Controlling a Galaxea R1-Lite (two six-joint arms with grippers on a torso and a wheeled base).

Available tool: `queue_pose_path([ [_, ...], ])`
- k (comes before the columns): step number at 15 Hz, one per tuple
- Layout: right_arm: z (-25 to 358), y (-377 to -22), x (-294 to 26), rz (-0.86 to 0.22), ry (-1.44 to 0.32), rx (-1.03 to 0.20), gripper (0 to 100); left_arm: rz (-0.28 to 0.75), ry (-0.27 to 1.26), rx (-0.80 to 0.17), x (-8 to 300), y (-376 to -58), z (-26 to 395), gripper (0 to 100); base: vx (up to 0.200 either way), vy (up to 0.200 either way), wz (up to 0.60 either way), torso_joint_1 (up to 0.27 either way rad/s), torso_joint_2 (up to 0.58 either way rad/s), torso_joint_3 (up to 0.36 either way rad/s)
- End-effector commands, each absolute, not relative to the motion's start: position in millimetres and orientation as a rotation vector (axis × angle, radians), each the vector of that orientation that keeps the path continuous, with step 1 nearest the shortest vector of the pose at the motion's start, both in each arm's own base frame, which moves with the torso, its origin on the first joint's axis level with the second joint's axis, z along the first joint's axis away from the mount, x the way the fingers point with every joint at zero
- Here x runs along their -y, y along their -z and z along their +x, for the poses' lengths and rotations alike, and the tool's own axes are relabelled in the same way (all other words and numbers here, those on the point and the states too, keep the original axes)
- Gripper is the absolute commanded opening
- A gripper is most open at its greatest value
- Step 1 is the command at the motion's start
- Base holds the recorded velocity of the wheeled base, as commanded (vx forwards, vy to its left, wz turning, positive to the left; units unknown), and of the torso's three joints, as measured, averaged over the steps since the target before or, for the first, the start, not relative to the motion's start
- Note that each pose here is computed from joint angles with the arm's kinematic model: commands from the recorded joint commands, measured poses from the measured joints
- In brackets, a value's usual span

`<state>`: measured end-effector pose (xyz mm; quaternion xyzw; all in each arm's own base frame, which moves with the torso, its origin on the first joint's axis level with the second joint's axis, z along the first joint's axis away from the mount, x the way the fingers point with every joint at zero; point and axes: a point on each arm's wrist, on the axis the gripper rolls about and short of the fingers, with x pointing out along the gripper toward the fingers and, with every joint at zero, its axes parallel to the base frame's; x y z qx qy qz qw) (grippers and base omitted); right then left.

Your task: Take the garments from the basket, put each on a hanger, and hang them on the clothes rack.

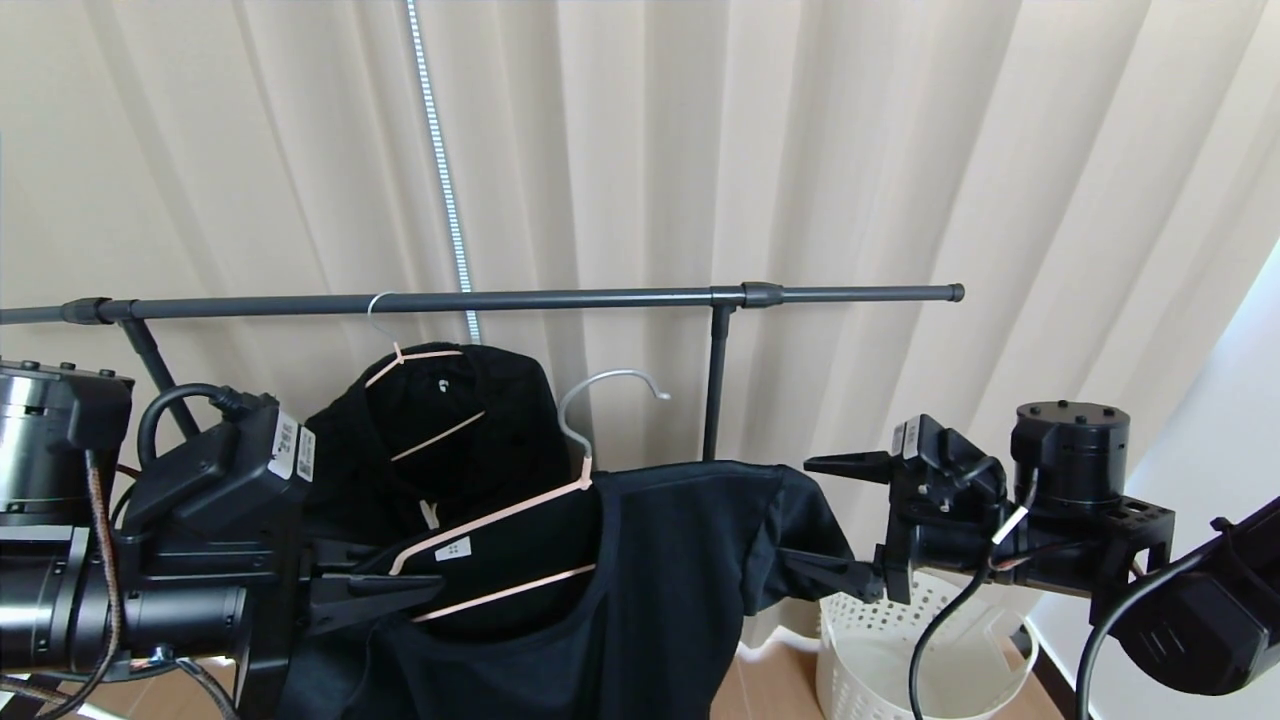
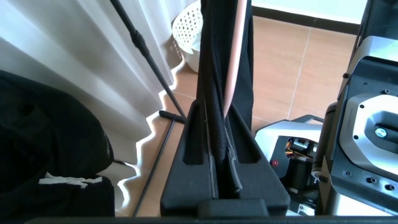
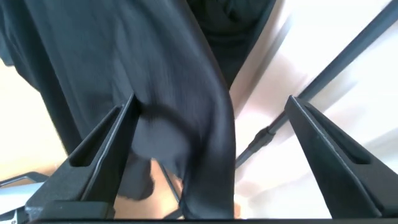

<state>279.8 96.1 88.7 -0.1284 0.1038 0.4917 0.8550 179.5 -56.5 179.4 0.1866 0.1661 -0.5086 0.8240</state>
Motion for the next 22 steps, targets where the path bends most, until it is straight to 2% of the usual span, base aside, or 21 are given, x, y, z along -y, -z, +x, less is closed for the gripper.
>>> queue_pose_path([
  [1,283,-82,-95,-0.272,-1.031,-0.235,100,0.394,1.064,-0.352,53,-180,179,0,0.0,0.0,0.0,0.0,0.0,0.0],
  [6,291,-74,-91,-0.277,-1.015,-0.253,100,0.385,1.055,-0.361,51,-178,176,0,0.0,0.0,0.0,0.0,0.0,0.0],
  [7,292,-74,-91,-0.278,-1.015,-0.25,0,0.384,1.056,-0.36,51,-178,175,0,0.0,0.0,0.0,0.0,0.0,0.0],
  [13,297,-79,-85,-0.279,-0.987,-0.23,0,0.377,1.052,-0.362,50,-179,174,0,0.0,0.0,0.0,0.0,0.0,0.0],
  [20,313,-90,-57,-0.266,-0.885,-0.202,0,0.342,1.013,-0.363,44,-181,166,0,0.0,0.0,0.0,0.0,0.0,0.0],
  [22,321,-94,-42,-0.231,-0.83,-0.2,0,0.343,1.004,-0.353,42,-182,162,0,0.0,0.0,0.0,0.0,0.0,0.0],
])
